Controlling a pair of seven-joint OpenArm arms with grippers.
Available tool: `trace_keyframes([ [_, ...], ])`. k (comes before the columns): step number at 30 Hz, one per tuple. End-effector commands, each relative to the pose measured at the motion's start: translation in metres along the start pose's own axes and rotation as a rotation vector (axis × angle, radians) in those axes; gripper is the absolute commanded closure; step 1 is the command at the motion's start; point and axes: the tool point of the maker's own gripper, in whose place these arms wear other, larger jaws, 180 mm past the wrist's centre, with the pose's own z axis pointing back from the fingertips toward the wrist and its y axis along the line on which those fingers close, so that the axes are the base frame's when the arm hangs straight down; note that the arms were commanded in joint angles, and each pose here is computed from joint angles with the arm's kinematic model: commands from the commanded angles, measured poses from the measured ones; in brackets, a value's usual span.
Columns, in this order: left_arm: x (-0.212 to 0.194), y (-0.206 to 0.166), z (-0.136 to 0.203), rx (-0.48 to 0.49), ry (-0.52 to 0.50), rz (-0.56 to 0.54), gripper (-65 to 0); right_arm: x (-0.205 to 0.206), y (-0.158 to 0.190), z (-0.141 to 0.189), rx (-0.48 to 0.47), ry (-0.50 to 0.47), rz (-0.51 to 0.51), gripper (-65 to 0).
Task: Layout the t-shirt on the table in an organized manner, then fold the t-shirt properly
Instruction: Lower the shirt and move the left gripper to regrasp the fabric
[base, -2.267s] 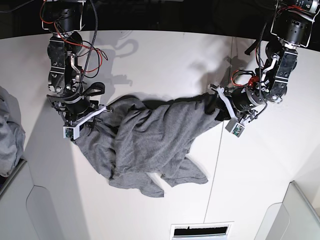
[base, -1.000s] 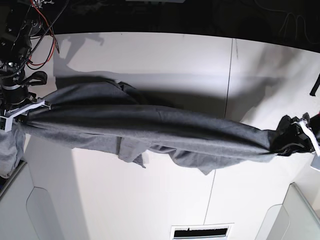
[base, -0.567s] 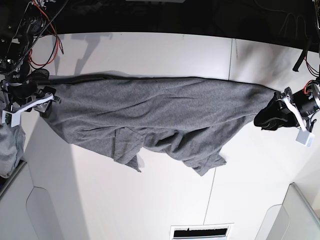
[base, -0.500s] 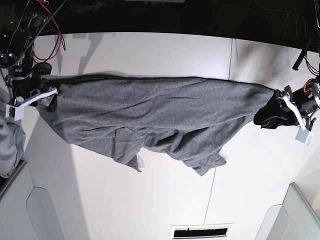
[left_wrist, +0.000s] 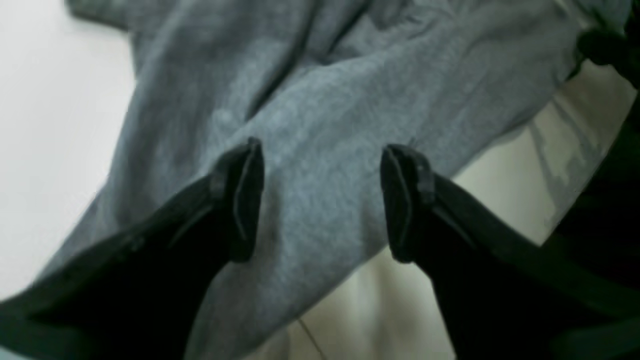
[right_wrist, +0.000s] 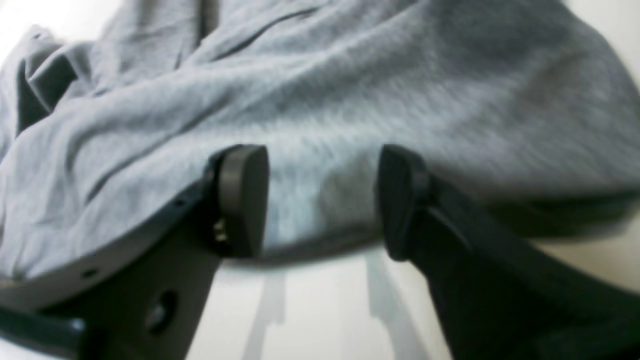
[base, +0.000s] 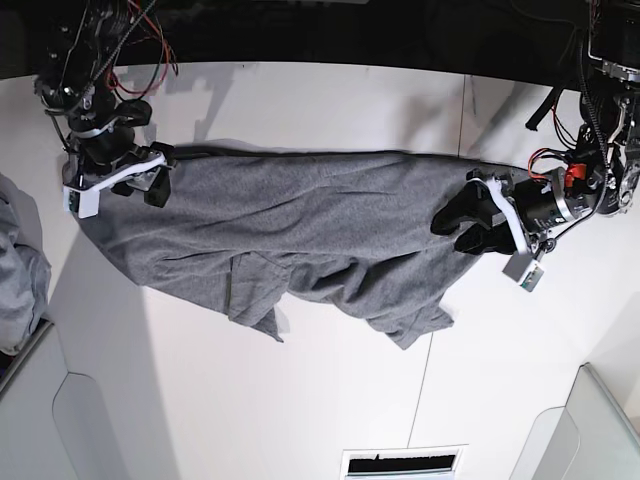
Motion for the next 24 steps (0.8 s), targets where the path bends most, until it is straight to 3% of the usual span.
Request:
trace_keyframes([
  [1, 0.017, -0.004, -0.002, -0.014, -0.036, -0.044, -39.6, 0.015, 0.003, -0.006, 0.014, -0.046, -0.003, -34.7],
  [7, 0.017, -0.035, -0.045, -0.05, 0.014, -0.223, -39.6, 0.023, 0.009, -0.042, 0.028, -0.014, -0.028, -34.7],
  [12, -0.002, -0.061, -0.073, -0.077, 0.078, -0.403, -39.6, 0.023, 0.011, -0.05, 0.035, -0.001, -0.031, -34.7],
  [19, 0.019, -0.076, -0.098, -0.037, 0.056, -0.519, -39.6, 0.021, 0.012, -0.049, 0.042, 0.002, -0.026, -34.7],
  [24, 0.019, -0.072, -0.114, -0.013, 0.069, -0.526, -39.6, 0.018, 0.015, -0.049, 0.059, 0.018, -0.017, -34.7],
])
